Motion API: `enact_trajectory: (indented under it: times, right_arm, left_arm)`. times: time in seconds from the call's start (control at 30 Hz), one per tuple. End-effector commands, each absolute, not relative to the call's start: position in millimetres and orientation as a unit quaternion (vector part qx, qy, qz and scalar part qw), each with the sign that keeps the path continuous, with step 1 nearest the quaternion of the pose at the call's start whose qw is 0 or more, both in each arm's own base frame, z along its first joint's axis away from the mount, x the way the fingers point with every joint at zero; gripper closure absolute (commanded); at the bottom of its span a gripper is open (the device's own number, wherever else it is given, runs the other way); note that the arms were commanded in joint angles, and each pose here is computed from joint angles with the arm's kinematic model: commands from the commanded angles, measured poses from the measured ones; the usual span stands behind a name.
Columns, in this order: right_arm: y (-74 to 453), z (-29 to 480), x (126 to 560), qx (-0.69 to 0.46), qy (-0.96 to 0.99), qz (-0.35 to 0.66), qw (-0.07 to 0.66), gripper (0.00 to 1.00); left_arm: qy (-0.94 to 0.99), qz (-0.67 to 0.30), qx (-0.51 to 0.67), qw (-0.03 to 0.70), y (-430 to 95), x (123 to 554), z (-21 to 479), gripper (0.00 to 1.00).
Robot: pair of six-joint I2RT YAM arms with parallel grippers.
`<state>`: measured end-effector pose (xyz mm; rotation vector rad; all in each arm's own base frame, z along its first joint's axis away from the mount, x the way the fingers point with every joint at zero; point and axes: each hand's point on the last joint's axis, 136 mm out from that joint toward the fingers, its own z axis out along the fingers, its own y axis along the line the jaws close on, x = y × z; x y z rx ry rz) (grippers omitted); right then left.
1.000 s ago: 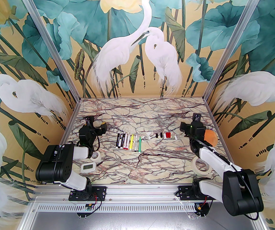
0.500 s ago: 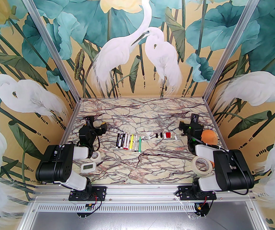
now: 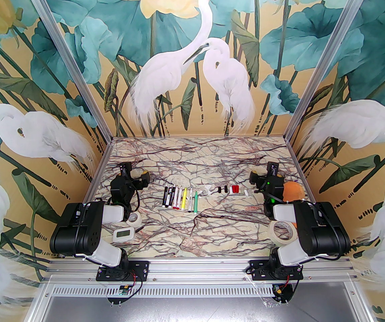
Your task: Open the pen caps
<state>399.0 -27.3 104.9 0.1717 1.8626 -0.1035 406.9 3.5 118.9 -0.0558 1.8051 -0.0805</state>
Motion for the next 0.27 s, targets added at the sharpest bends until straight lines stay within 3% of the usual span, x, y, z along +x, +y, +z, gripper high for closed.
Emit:
enact_trajectory:
  times: [0.0,0.23]
  right_arm:
    - [-24.0,110.6,400.0,0.06,0.793,-0.04,0.605,0.01]
    - [-17.3,109.8,402.1,0.043,0.797,-0.029,0.602,0.01]
  left_arm:
    - [0.789,-0.044,-0.026,0.612,2.4,406.2,115.7,0.01]
    - [0.789,-0.043,-0.028,0.612,2.9,406.1,115.7,0.01]
